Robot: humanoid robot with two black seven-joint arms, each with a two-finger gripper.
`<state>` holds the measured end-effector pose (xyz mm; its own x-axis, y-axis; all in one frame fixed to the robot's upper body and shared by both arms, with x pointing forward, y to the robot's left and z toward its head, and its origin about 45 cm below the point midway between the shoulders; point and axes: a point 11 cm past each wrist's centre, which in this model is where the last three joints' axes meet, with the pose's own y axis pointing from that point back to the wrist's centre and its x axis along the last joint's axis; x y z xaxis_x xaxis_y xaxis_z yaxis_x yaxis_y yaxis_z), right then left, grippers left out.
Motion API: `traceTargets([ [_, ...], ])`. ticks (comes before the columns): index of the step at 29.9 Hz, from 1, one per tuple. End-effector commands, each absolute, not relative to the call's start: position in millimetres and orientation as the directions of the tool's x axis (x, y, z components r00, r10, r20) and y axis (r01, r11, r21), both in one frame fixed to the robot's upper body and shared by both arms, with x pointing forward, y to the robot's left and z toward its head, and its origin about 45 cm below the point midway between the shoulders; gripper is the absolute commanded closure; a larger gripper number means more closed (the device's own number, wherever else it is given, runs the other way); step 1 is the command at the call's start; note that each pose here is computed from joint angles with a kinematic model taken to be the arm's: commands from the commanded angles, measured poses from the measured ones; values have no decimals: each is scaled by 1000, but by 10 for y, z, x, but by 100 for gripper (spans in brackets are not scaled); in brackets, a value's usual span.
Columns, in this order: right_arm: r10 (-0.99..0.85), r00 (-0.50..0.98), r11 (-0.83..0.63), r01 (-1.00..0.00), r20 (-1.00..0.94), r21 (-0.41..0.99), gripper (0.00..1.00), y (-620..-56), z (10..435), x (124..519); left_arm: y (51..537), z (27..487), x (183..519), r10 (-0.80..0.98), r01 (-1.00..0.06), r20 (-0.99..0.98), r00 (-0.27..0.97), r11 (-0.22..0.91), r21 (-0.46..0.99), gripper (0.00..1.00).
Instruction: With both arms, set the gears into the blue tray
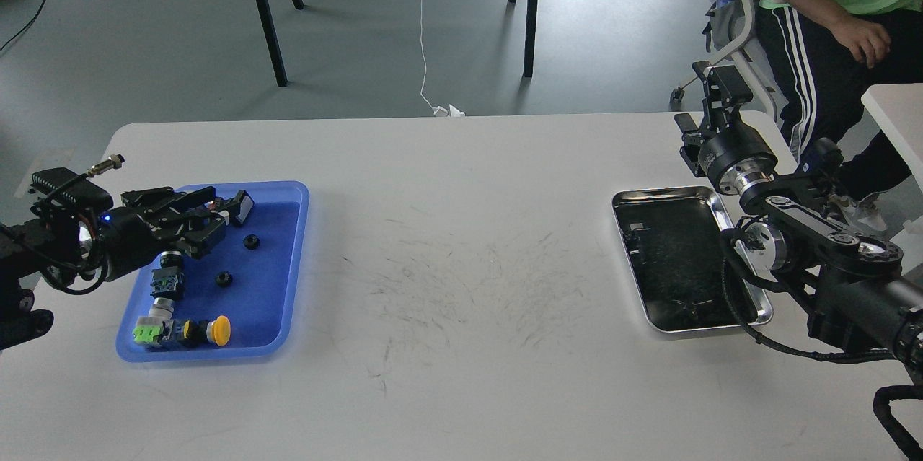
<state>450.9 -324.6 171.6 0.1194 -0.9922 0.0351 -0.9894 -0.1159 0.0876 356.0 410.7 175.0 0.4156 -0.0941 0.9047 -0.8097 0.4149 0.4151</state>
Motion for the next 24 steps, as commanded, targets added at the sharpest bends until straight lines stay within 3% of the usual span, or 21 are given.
traceTargets([
  [1,-992,120,-117,-989,34,87,4,-3242,1717,4509,4025,2038,3818,93,-887,942,323,376,267,46],
  [8,-991,129,-126,-989,30,83,4,-3208,1735,4516,3998,2434,4108,410,-967,895,174,245,75,28],
  [14,-990,136,-134,-988,24,71,4,-3169,1787,4543,4036,2770,4328,728,-991,679,96,131,0,23],
  [16,-989,148,-147,-987,19,59,4,-3118,1840,4568,4037,2838,4376,792,-995,607,62,95,-24,15],
  [18,-986,165,-164,-985,11,49,4,-3054,1882,4582,3983,2854,4415,838,-996,544,46,77,-35,1],
  [19,-984,176,-176,-984,5,42,4,-3012,1913,4592,3973,2828,4424,847,-997,530,39,67,-33,1],
  [22,-977,211,-211,-977,-13,20,1,-2907,2004,4605,3824,2731,4457,876,-995,474,86,101,-6,1],
  [24,-973,231,-231,-973,-19,3,1,-2842,2084,4633,3680,2618,4441,891,-982,414,186,185,45,1],
])
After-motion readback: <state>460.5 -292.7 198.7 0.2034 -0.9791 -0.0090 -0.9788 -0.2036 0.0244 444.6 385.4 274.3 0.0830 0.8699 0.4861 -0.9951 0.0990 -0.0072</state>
